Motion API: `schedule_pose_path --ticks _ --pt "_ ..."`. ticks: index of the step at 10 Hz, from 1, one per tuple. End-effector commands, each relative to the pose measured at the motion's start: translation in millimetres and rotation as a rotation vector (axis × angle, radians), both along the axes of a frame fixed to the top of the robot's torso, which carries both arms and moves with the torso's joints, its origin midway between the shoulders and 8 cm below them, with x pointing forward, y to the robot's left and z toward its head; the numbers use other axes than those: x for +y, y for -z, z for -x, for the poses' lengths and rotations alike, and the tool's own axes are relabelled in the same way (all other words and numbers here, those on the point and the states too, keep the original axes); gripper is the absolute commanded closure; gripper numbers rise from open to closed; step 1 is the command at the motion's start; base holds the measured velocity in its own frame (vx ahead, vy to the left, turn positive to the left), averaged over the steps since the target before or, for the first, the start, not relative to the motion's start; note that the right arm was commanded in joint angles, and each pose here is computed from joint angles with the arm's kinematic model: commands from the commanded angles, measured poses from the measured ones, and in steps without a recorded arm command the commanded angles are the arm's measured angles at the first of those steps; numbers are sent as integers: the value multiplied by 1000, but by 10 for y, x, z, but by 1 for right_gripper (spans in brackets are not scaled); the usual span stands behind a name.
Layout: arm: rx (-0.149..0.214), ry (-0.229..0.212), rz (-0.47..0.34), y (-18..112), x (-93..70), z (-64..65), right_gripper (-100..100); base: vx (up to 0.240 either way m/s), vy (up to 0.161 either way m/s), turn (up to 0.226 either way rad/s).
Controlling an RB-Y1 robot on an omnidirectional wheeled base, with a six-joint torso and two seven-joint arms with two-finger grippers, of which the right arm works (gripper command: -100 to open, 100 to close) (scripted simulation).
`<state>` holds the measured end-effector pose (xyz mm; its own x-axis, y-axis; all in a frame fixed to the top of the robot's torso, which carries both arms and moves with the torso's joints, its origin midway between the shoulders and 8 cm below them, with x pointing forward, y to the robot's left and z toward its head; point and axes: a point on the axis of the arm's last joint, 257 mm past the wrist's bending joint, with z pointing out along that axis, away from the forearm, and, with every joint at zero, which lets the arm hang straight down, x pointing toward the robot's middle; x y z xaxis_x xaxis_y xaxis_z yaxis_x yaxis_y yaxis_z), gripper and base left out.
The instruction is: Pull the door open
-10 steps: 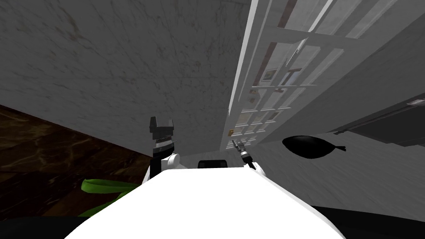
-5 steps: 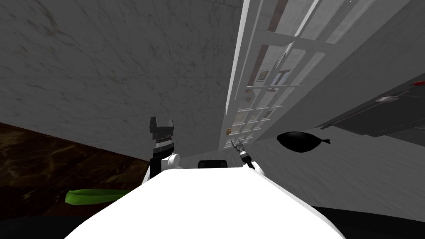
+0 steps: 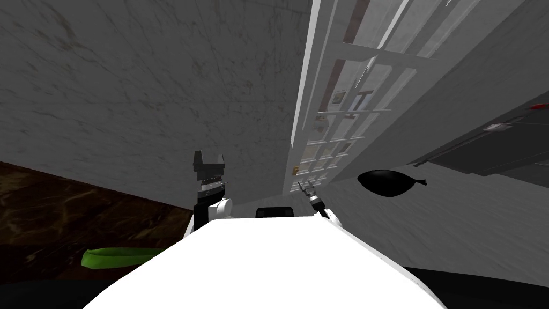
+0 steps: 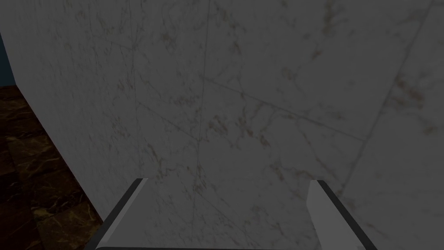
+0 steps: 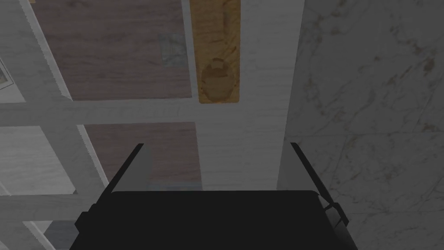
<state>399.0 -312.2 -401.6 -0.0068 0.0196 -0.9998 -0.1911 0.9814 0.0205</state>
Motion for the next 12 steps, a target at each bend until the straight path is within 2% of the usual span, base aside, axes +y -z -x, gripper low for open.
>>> schedule_pose_path --ticks 1,2,5,6,7,8,12 --pt "-1 44 2 -9 -206 -3 -100 152 110 385" --pt "-1 59 2 -8 -273 2 -100 148 78 196" --pt "-2 139 1 -14 -622 39 -100 198 41 253" --pt "-3 147 1 -15 -656 44 -100 129 -20 54" --pt "-1 134 -2 -5 -593 63 -100 23 1 -12" --pt "-1 134 -2 -5 -593 63 100 -12 6 1" --pt "-1 134 -2 -5 -593 63 100 -2 -9 -3"
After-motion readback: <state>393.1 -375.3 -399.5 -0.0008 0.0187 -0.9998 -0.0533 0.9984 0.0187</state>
